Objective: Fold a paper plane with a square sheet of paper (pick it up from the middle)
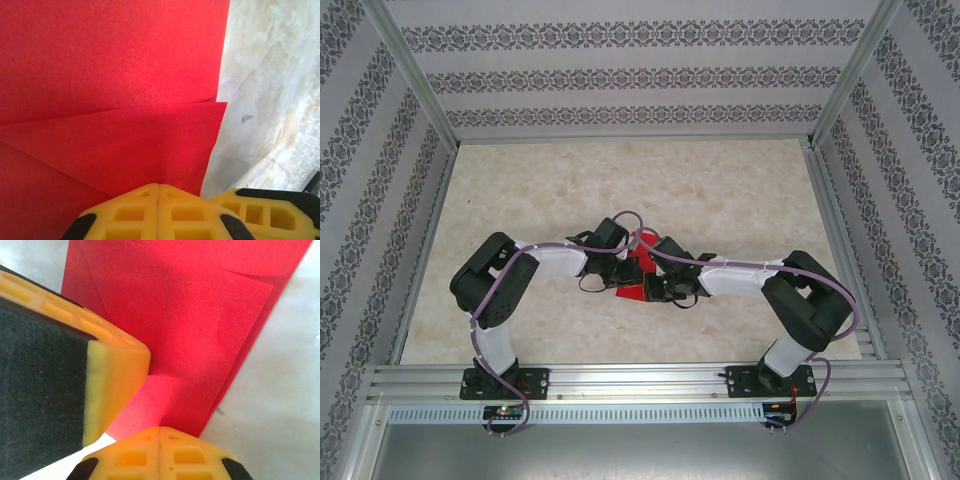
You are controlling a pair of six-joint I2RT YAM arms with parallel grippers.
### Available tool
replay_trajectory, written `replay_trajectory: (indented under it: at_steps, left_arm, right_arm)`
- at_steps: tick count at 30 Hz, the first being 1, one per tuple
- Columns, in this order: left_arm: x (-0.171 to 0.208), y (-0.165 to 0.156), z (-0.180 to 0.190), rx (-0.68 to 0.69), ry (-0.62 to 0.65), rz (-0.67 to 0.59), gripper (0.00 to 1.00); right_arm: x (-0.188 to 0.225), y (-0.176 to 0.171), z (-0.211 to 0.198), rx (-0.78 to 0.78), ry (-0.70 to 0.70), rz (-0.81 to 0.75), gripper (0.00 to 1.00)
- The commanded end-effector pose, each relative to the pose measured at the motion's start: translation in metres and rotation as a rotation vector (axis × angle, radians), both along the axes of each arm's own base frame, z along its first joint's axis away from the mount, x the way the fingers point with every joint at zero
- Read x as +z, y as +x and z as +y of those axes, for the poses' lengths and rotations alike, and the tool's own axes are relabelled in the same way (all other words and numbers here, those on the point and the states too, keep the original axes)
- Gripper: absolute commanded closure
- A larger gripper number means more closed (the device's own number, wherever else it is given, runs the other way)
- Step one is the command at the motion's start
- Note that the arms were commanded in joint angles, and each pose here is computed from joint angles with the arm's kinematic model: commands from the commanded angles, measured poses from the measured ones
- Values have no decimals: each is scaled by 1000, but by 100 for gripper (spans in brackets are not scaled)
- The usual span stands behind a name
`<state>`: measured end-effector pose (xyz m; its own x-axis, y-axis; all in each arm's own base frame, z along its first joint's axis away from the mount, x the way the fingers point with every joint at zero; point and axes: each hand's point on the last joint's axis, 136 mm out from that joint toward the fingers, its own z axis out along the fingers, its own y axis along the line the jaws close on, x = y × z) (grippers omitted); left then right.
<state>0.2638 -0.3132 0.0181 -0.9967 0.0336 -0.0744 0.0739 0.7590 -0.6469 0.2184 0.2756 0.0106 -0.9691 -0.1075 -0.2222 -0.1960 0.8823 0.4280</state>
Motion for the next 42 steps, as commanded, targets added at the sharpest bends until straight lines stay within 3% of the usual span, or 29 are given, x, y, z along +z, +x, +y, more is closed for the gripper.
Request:
replay_trajectory:
  at_steps: [1,21,26,30,34,37,42]
  left_arm:
    - [-22,8,19,53,106,-16,91]
    - [-17,78,71,146,130,-56,73]
    - [3,92,76,152,123,-95,69]
    - [30,96,74,162,90,-138,64]
    - [47,89,77,184,68,-163,58]
    - [53,81,81,206,50,-165,53]
    - [58,65,72,221,-69,-139,47]
  right_arm:
    - [-44,-30,-39,-14,-180,126,96]
    - [-60,-46,-58,-1,-245,175,96]
    - [-25,-24,-27,-21,-111,104,94]
    - [38,21,8,-91,36,-63,87]
    - [84,54,6,-214,74,-205,70]
    - [90,65,-16,-306,31,-254,59]
    - [82,77,-33,-386,52,-245,57]
